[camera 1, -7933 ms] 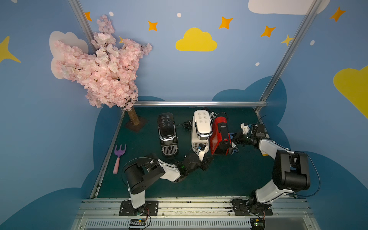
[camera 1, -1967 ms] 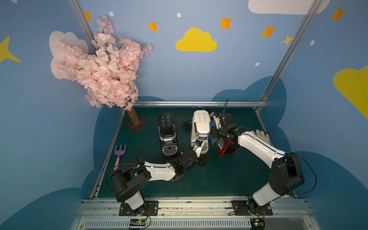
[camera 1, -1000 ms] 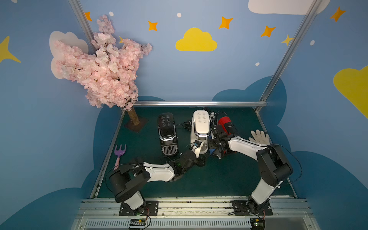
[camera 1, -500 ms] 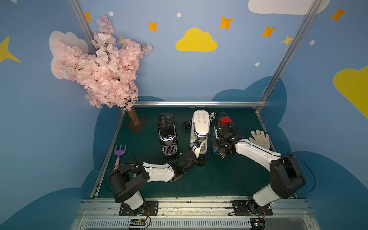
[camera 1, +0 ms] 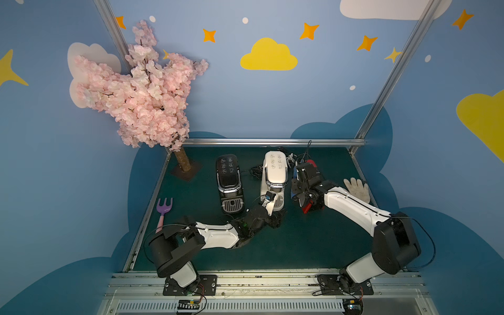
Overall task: Wipe the surface of a coffee machine
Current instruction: Wipe the dirt from the surface of the coffee machine.
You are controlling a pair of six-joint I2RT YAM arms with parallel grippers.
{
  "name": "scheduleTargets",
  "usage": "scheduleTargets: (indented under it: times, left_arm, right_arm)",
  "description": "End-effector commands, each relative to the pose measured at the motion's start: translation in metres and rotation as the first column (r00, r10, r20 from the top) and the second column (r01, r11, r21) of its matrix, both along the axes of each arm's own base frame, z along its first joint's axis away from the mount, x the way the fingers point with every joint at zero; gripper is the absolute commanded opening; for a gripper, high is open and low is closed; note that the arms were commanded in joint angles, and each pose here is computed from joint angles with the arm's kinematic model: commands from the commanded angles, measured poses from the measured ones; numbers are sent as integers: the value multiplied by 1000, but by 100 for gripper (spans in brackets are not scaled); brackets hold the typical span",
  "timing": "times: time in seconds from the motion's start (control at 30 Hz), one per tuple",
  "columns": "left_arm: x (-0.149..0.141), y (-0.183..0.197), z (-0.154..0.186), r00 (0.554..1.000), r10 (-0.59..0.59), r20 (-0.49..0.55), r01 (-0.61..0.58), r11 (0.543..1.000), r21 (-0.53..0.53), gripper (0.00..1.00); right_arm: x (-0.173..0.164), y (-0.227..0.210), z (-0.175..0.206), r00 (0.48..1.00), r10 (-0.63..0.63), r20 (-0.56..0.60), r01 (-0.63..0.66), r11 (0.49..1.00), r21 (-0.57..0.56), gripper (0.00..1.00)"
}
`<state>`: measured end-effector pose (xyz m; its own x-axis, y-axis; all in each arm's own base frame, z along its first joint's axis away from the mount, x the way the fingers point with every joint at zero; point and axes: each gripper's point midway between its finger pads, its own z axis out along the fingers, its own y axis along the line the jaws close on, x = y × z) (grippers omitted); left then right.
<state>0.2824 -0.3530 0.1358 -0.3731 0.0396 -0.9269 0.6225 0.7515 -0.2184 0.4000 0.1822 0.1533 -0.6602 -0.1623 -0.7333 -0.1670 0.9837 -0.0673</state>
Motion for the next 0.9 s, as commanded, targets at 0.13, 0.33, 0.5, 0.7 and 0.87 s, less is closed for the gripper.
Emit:
scheduleTargets:
  times: [0.13,0.33,0.5,0.7,0.87]
  left_arm:
    - [0,4,7,1000,10,9,-10,1000,-23,72]
    - [1,3,6,1000,11,5,-11,1000,-19,72]
    - [2,-1,7,1000,2,6,-2,1000,-17,72]
    - [3,-7,3,1000,-11,-8,11,1000,-19,72]
    - [6,-10,-2,999,-21,-40,20,999,-30,72]
  right_arm:
    - [23,-5,-46,998,-37,-52,34,998,-51,0]
    - [14,-2,-77,993,-22,-119,19,999,-33,0]
    - [-9,-4,-91,983,3,-182,-8,1000,-27,0]
    - [-43,-17,-98,975,-11,-223,3,999,-37,0]
    - [-66,-25,-86,974,-14,-225,5,999,-43,0]
